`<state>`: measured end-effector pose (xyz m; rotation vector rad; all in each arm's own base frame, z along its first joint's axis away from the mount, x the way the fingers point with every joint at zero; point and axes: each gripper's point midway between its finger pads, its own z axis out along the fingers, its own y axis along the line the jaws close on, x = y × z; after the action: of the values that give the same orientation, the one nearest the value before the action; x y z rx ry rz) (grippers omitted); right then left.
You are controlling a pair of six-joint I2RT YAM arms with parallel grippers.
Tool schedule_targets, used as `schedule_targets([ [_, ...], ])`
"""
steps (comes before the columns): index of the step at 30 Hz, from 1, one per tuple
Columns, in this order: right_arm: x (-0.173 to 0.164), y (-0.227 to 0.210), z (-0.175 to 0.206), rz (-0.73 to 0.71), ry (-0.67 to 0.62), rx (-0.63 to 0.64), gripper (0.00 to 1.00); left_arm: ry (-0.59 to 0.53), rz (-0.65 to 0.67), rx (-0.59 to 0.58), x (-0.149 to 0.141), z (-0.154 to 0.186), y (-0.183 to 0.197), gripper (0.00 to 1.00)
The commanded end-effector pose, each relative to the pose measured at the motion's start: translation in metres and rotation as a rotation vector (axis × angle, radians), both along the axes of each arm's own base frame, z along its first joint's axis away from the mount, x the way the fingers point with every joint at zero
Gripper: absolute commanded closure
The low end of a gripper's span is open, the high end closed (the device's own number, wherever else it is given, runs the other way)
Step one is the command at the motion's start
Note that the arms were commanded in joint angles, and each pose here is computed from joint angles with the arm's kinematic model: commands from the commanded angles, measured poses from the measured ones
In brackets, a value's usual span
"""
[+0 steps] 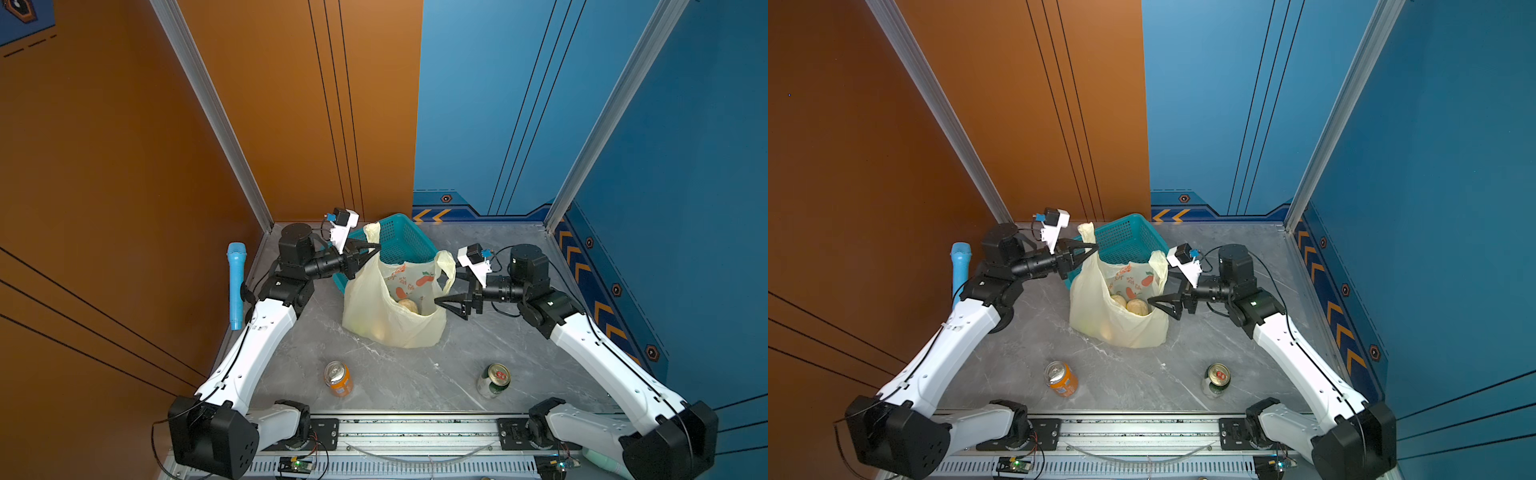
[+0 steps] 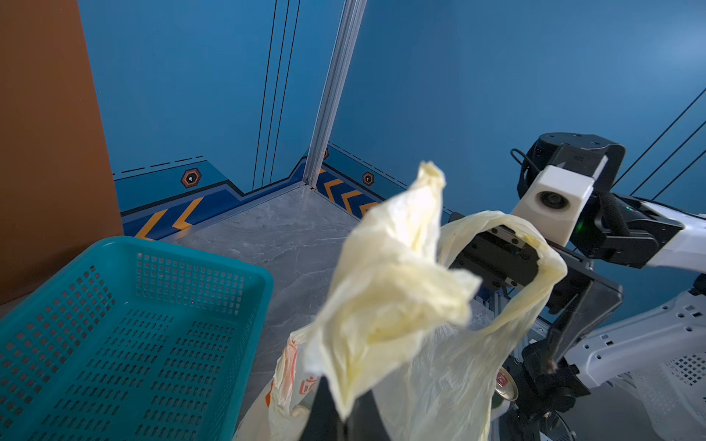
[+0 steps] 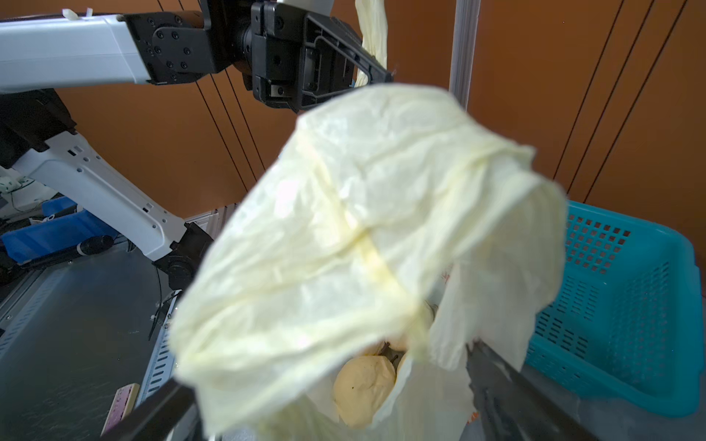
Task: Place the pears into plastic bags & tie knots
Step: Tie the plastic bag at the center of the board.
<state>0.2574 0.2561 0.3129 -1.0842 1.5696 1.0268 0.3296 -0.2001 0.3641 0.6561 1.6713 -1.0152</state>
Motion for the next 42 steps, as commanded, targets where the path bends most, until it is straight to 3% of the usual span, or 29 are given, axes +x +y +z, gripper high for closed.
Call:
schedule_targets([
  [1,0.02,0.006,0.034,-0.001,-0.164,0.057,0.0,-0.049,-0.034,-0.024,-0.003,0.02,-0.004,1.0],
  [8,0.045,0.002,0.037,0.028,-0.146,0.124,0.0,-0.043,-0.052,-0.023,-0.003,0.018,-0.008,1.0],
  [12,0.043,0.01,0.032,0.111,-0.099,0.139,0.09,-0.041,-0.067,-0.023,-0.004,0.017,-0.012,1.0],
  [14,0.043,0.013,0.03,0.133,-0.077,0.142,0.19,-0.042,-0.073,-0.023,-0.005,0.017,-0.014,1.0],
  [18,0.047,0.011,0.025,0.102,-0.043,0.129,0.63,-0.036,-0.095,-0.023,-0.011,0.017,-0.019,1.0],
  [24,0.039,0.001,0.027,0.057,-0.04,0.095,0.98,-0.005,-0.12,0.015,-0.023,0.011,-0.036,1.0],
  [35,0.011,-0.022,0.039,-0.01,-0.127,-0.047,1.0,0.176,-0.133,0.261,-0.05,-0.016,-0.079,1.0],
  [41,-0.012,-0.022,0.033,0.068,-0.142,-0.118,1.0,0.227,-0.104,0.354,-0.045,-0.038,-0.077,1.0],
  [42,-0.01,-0.023,0.03,0.047,-0.122,-0.128,0.91,0.229,-0.104,0.355,-0.045,-0.04,-0.076,1.0],
])
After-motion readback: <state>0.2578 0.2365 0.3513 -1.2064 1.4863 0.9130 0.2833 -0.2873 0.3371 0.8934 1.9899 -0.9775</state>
